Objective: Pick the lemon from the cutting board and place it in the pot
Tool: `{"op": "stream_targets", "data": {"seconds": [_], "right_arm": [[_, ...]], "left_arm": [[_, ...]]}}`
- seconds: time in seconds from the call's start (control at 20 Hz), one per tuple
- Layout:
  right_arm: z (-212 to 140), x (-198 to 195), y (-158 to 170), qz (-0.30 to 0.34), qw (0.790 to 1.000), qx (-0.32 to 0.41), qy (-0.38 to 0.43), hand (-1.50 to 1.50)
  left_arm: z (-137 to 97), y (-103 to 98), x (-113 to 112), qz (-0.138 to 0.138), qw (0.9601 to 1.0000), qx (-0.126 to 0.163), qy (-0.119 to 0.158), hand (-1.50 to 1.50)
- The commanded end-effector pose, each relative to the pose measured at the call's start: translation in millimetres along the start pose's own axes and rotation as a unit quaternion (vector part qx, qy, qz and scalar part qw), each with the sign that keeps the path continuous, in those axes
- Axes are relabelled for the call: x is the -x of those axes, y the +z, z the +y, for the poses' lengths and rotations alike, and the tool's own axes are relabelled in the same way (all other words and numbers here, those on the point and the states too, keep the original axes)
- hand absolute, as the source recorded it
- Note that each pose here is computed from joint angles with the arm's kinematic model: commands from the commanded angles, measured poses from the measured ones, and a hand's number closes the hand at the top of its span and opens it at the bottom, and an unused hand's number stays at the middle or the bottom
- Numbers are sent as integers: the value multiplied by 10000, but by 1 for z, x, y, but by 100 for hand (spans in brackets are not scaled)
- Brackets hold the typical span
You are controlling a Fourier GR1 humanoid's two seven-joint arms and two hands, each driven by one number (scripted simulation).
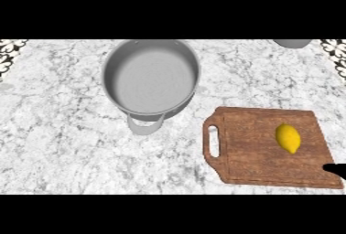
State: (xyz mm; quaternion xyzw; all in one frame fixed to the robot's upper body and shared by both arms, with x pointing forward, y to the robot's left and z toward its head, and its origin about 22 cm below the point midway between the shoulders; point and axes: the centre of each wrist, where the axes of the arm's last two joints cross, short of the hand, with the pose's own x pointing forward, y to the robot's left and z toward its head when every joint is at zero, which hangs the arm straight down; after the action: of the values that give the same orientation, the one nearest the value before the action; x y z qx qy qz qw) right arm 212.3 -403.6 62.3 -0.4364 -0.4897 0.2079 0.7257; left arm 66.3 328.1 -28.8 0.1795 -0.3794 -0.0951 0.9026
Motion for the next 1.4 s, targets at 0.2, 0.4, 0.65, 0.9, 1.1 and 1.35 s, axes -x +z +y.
{"op": "stream_targets", "data": {"seconds": [0.2, 0.4, 0.65, 0.9, 1.1, 1.35], "right_arm": [[5, -18, -5, 991, 9769, -1565, 1066, -150], [0, -39, -12, 1259, 9649, -1976, 1190, -150], [9, -66, -20, 1404, 9535, -2369, 1225, -150], [8, -80, -28, 1697, 9407, -2515, 1520, -150], [18, -91, -32, 1836, 9309, -2687, 1660, -150], [28, -108, -36, 1845, 9265, -2788, 1728, -150]], "left_arm": [[9, -25, -96, -2446, 9677, -527, 323, 0], [14, -29, -97, -2514, 9656, -590, 299, 0], [8, -34, -104, -2574, 9643, -510, 352, 0], [16, -36, -104, -2577, 9637, -600, 366, 0], [6, -37, -103, -2612, 9628, -533, 443, 0], [11, -38, -104, -2581, 9635, -573, 424, 0]]}}
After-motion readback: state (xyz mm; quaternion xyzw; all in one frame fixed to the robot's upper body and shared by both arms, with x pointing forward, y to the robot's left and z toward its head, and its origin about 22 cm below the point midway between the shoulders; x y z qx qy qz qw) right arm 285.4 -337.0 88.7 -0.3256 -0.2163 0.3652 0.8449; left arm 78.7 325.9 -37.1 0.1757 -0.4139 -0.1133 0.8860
